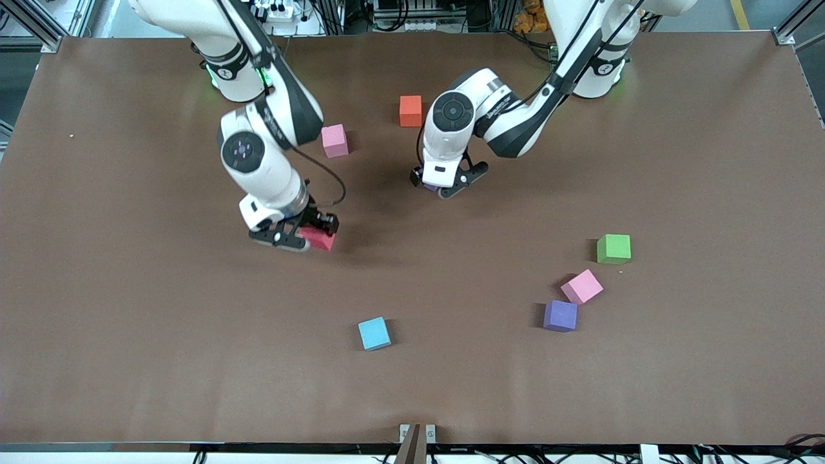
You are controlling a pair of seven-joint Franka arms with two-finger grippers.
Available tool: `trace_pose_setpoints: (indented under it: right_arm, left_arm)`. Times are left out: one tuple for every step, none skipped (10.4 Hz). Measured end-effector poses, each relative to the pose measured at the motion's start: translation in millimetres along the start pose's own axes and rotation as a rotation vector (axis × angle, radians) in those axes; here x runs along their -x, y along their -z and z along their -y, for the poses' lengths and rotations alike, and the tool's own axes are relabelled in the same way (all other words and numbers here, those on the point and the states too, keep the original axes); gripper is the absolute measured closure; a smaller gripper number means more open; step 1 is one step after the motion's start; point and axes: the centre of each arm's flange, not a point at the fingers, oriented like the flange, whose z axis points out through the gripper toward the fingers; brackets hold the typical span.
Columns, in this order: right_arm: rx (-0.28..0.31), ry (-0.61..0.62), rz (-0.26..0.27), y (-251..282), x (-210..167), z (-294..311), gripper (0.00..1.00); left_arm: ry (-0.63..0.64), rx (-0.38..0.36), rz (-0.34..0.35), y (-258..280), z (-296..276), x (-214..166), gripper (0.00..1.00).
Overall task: Arrange blocks into number 1
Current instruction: 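Grasp the purple cube with the left gripper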
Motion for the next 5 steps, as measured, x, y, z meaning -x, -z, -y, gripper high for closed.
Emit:
trace_pose_setpoints:
  right_arm:
    - [-0.009, 0.015, 0.002, 7, 22, 0, 0.37]
    - [-0.011, 0.008, 0.006, 11, 38, -3, 0.37]
    - [-0.008, -0.010, 0.011, 11, 50, -6, 0.37]
    - [-0.006, -0.022, 0.015, 10, 57, -7, 0.37]
    - [-0.004, -0.026, 0.017, 10, 60, -10, 0.37]
  left_arm:
    - [0.034, -0.006, 0.007, -14, -1, 6, 0.00]
    - [0.055, -0.015, 0.012, -24, -1, 12, 0.00]
    - [0.066, -0.024, 0.014, -30, -1, 16, 0.00]
    - [0.072, -0.030, 0.015, -33, 0, 18, 0.00]
    - [0.074, -0.036, 0.017, -37, 0, 17, 0.00]
